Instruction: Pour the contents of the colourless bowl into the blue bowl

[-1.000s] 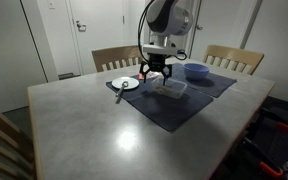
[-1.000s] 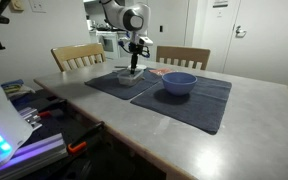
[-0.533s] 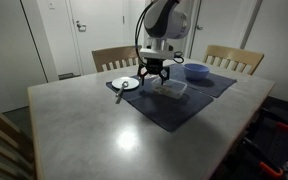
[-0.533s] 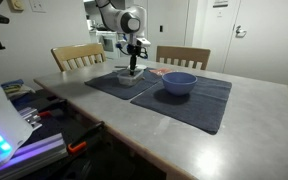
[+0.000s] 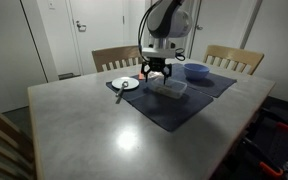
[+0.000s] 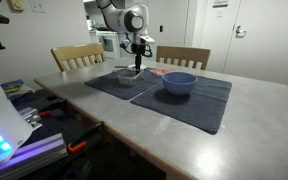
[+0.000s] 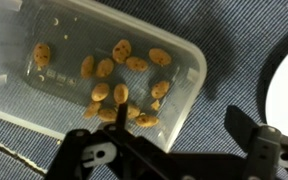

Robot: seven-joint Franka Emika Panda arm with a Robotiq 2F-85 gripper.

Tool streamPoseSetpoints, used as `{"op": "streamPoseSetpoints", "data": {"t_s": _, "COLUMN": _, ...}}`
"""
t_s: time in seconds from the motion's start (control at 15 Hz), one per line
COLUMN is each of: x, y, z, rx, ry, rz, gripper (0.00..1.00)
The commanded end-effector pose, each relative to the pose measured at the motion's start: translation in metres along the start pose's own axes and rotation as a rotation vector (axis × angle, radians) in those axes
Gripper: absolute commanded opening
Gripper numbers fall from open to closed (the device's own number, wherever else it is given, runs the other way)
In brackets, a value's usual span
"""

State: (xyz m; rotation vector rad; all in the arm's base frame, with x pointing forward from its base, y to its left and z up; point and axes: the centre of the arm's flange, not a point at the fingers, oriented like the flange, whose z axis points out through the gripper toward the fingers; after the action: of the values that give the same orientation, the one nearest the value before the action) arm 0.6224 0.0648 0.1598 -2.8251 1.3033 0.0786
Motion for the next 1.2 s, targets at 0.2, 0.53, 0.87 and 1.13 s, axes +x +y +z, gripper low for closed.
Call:
{"op": "streamPoseSetpoints", "data": {"t_s": 0.2, "x": 0.015, "y": -0.003, "z": -0.009, "rx": 0.011, "ry": 0.028, "rz": 0.003, "gripper": 0.46}}
{"op": "streamPoseSetpoints", "data": {"t_s": 0.53, "x": 0.020, "y": -0.006, "z": -0.012, "rx": 0.025, "ry": 0.026, "rz": 0.002, "gripper": 0.10}}
{"op": "streamPoseSetpoints", "data": {"t_s": 0.87, "x": 0.018, "y": -0.005, "z": -0.013, "rx": 0.030, "ry": 0.010, "rz": -0.013, "gripper": 0.02}}
{"op": "streamPoseSetpoints", "data": {"t_s": 1.13, "x": 0.013, "y": -0.003, "z": -0.022, "rx": 0.033, "ry": -0.013, "rz": -0.053, "gripper": 0.02}}
